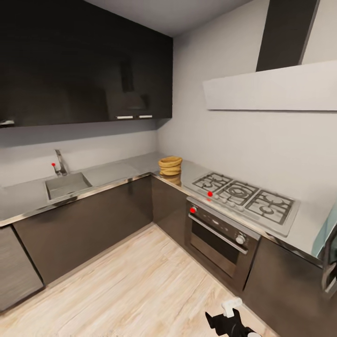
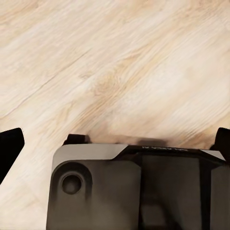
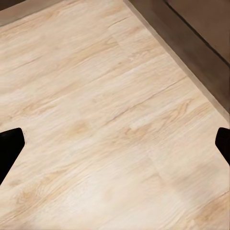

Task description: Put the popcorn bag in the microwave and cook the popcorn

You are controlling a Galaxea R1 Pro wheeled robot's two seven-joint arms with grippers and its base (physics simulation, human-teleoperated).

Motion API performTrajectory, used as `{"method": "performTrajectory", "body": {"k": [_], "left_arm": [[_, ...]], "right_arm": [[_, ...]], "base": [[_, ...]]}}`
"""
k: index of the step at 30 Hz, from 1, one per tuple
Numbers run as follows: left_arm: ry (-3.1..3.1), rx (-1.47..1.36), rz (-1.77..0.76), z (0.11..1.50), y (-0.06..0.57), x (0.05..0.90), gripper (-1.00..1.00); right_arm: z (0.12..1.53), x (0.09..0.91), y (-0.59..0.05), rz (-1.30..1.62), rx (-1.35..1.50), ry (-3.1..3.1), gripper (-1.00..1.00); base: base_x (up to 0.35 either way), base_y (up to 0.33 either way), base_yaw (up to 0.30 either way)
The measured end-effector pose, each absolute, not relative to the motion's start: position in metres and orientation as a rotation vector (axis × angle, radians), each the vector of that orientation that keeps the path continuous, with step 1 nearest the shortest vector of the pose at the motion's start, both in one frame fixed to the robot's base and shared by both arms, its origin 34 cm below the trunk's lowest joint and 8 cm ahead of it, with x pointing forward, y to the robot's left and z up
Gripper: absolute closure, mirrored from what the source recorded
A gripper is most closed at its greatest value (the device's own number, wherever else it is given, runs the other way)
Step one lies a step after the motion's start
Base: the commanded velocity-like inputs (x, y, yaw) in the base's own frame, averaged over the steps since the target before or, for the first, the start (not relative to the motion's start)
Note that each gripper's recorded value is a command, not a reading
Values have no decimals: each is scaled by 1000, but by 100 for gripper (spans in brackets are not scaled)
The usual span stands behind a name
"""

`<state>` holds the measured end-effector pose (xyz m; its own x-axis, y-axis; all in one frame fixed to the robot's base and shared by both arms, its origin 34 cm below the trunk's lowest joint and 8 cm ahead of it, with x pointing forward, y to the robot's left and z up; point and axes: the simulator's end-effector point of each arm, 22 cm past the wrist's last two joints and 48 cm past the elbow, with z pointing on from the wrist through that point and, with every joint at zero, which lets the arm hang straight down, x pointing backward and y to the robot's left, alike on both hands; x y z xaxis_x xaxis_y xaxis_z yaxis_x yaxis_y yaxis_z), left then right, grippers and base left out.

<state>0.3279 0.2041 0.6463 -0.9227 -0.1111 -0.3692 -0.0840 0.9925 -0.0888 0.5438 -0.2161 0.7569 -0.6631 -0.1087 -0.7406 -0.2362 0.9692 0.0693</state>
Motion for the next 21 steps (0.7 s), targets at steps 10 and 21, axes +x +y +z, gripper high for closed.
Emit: {"method": "performTrajectory", "body": {"k": [10,21], "left_arm": [[2748,-137,-99,647,205,329,-100],[2746,-142,-92,647,208,329,-100]], "right_arm": [[758,544,-215,205,-241,2297,-100],[763,550,-222,196,-237,2284,-100]], "base": [[110,0,150],[172,0,1]]}}
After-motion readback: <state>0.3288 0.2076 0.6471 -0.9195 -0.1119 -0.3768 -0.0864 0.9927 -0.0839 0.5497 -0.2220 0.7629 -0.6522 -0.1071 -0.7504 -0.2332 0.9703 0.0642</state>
